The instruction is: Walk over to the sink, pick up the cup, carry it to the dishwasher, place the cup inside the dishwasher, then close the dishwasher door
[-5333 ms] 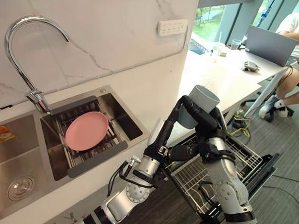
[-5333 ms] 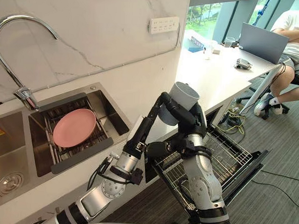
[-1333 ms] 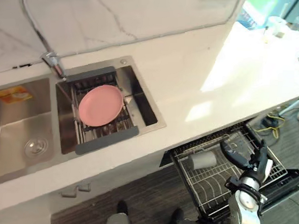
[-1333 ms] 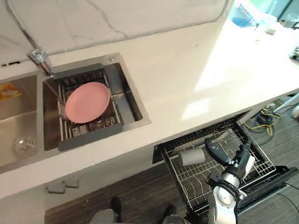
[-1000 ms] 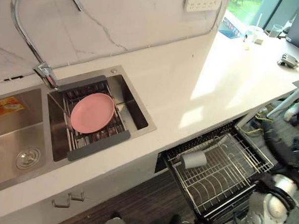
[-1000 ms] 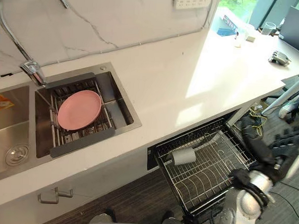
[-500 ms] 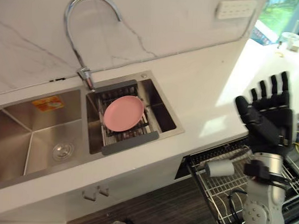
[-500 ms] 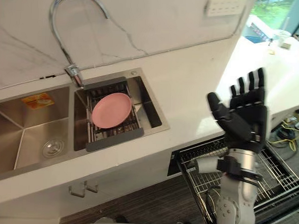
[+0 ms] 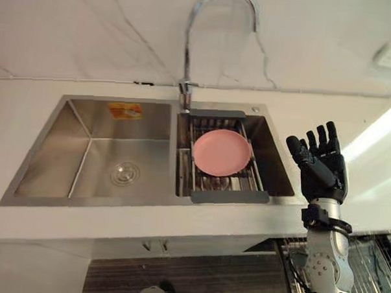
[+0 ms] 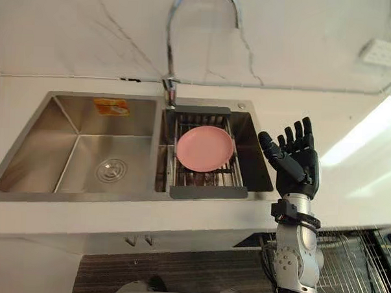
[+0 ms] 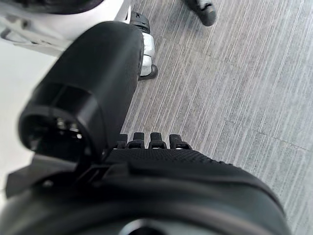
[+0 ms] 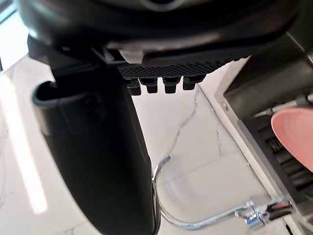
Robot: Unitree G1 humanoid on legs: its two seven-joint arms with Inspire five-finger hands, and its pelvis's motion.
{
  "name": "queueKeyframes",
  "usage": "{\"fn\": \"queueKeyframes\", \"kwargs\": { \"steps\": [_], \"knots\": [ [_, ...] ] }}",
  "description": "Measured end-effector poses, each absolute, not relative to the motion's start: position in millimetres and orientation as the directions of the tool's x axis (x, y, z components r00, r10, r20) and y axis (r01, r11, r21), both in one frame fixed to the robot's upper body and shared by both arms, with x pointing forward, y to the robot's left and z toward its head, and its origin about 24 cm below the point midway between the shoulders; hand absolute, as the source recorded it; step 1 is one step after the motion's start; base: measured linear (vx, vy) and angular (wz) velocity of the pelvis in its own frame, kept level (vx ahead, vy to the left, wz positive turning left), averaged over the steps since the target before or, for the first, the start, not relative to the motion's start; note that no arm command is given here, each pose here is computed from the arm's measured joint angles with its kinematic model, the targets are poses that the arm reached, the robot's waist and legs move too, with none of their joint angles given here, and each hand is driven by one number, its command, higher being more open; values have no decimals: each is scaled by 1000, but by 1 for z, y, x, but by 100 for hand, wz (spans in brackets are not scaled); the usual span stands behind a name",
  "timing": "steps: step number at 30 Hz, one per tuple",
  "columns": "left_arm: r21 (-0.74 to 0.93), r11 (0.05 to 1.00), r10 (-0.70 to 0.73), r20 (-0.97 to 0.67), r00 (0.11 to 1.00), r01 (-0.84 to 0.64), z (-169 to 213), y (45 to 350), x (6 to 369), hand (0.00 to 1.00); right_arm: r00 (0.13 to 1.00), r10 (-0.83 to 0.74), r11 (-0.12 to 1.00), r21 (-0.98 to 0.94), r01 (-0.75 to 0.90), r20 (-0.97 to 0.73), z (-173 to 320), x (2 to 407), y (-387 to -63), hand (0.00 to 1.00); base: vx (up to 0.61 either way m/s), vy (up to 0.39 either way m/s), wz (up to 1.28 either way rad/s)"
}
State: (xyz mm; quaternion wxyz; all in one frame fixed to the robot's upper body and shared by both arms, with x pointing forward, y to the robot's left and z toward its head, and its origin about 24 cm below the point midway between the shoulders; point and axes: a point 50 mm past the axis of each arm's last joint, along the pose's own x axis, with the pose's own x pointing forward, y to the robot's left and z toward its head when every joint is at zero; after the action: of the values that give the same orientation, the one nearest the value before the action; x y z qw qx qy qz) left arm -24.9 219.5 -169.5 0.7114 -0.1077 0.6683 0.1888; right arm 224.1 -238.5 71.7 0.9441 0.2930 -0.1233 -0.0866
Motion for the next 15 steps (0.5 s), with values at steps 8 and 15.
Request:
{"fn": "queueKeyframes", "kwargs": {
  "steps": [8,15],
  "knots": [
    [130,964,126,-991,-32,-232,-172,219,-20,100,959,-206,830,554,67,193,69,210,-238,100,127,-58,46],
    [126,971,125,-992,-20,-202,-172,218,-15,100,960,-204,830,553,64,194,70,210,-238,100,-3,-10,16]
  ]
}}
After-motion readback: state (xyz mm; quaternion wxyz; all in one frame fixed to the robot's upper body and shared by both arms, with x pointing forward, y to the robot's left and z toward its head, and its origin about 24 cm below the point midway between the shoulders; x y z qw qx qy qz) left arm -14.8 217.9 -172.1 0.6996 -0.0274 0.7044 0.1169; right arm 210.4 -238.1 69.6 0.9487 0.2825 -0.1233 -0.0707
